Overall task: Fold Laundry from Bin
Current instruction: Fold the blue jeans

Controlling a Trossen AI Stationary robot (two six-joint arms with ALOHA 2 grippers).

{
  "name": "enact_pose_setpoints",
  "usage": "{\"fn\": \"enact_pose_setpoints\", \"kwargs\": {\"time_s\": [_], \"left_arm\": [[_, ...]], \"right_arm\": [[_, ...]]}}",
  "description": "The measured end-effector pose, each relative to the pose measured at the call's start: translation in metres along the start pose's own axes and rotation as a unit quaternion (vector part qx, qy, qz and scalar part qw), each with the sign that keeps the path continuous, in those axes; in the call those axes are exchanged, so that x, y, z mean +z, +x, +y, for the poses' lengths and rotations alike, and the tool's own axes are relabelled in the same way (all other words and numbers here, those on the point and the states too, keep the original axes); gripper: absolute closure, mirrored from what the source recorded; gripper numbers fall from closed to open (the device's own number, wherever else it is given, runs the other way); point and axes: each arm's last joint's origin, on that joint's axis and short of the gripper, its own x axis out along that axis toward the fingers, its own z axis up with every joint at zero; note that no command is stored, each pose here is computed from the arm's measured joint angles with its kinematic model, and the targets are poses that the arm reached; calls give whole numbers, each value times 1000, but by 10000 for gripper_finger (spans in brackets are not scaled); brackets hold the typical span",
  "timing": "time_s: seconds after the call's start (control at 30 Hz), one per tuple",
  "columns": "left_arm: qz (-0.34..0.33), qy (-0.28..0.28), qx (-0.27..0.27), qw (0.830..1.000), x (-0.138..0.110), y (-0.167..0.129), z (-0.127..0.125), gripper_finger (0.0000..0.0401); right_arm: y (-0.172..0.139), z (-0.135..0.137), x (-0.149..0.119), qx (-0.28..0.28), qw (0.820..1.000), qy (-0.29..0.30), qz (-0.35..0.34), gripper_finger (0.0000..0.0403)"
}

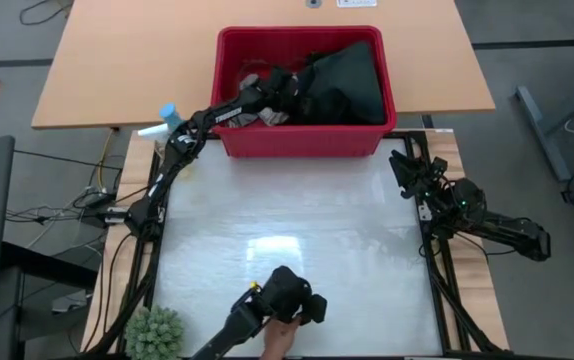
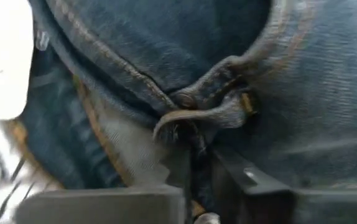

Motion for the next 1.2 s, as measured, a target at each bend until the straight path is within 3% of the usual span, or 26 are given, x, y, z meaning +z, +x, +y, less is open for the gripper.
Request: {"fn": "enact_pose_setpoints", "kwargs": {"time_s": [0.17, 0.27, 0.63, 0.77, 0.93, 1.03, 1.2], "left_arm": [[-35, -57, -53, 996, 15, -9, -11, 398], [-60, -61, -87, 993, 27, -22, -24, 399], [-142, -11, -161, 976, 68, -104, -88, 401], [-173, 26, -223, 959, 79, -143, -121, 401], [-234, 95, -323, 912, 89, -203, -168, 401], [-261, 156, -398, 865, 88, -244, -198, 401], [-268, 265, -511, 773, 70, -313, -247, 401]], "right_arm": [[0, 0, 0, 0, 1000, 2, 0, 148], [0, 0, 0, 0, 1000, 2, 0, 148], [0, 0, 0, -4, 1000, 0, -2, 148], [0, 0, 0, -4, 1000, 0, -1, 148], [0, -1, -1, -7, 1000, -2, 4, 148], [0, -2, -3, -12, 1000, -6, 13, 148], [0, -4, -6, -21, 999, -12, 27, 148]]}}
